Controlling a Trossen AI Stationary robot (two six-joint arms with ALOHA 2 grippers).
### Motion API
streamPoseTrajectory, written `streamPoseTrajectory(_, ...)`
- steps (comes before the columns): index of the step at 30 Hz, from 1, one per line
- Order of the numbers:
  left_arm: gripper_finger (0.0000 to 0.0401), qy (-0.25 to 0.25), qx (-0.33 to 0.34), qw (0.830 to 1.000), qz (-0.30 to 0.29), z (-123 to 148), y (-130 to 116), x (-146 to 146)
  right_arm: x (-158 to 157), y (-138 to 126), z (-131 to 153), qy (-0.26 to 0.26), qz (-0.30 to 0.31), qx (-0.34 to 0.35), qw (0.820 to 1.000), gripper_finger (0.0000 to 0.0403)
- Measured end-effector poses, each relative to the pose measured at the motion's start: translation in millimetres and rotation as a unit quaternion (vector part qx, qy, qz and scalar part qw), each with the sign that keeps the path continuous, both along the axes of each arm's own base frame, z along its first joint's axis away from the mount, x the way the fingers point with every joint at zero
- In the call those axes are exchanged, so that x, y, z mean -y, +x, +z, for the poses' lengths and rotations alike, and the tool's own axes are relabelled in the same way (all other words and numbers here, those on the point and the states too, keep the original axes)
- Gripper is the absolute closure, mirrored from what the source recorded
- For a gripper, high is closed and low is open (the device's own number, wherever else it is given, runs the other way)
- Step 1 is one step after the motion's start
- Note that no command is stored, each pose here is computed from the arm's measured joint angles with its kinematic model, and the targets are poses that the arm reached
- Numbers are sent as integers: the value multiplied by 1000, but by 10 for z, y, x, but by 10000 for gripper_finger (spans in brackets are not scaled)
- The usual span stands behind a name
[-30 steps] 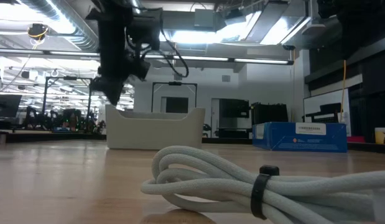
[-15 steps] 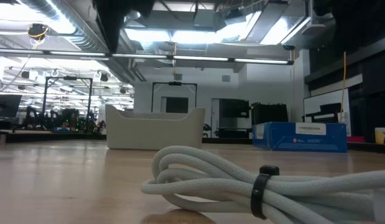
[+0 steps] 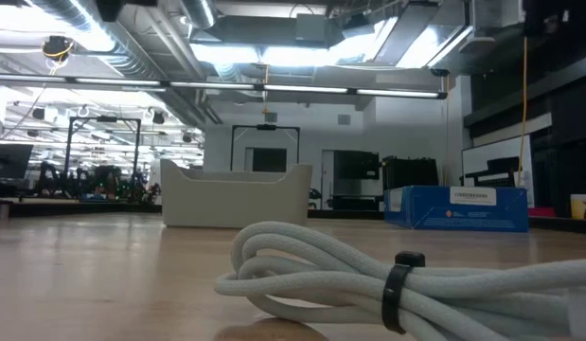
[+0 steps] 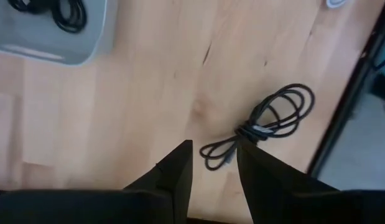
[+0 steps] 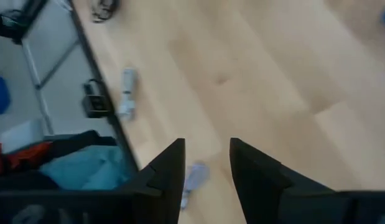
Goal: Pick and place USB-C Cables
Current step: Put the black charger cable into the gray container
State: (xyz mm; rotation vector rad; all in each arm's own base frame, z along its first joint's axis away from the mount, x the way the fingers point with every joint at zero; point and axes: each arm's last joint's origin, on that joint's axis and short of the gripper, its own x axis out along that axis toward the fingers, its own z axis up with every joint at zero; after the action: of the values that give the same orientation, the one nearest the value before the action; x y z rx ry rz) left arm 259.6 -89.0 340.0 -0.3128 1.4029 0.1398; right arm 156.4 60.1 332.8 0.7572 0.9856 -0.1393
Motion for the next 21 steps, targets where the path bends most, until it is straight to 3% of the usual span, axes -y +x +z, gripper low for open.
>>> streamPoseTrajectory(4, 282, 43, 18, 999, -26, 1, -61, 166, -285, 70, -81, 23, -15, -23, 999, 273)
streamPoseTrajectory(9, 282, 80, 51, 995, -25, 9, -108, 329, -690, 175, -340, 30, -39, -103, 994, 273)
streamPoseTrajectory(15, 282, 90, 70, 993, -26, 14, -172, 480, -1094, 285, -753, 15, -113, -194, 974, 273)
streamPoseTrajectory(21, 282, 90, 106, 990, 0, -19, -159, 627, -1392, 365, -1104, -1, -141, -228, 963, 273)
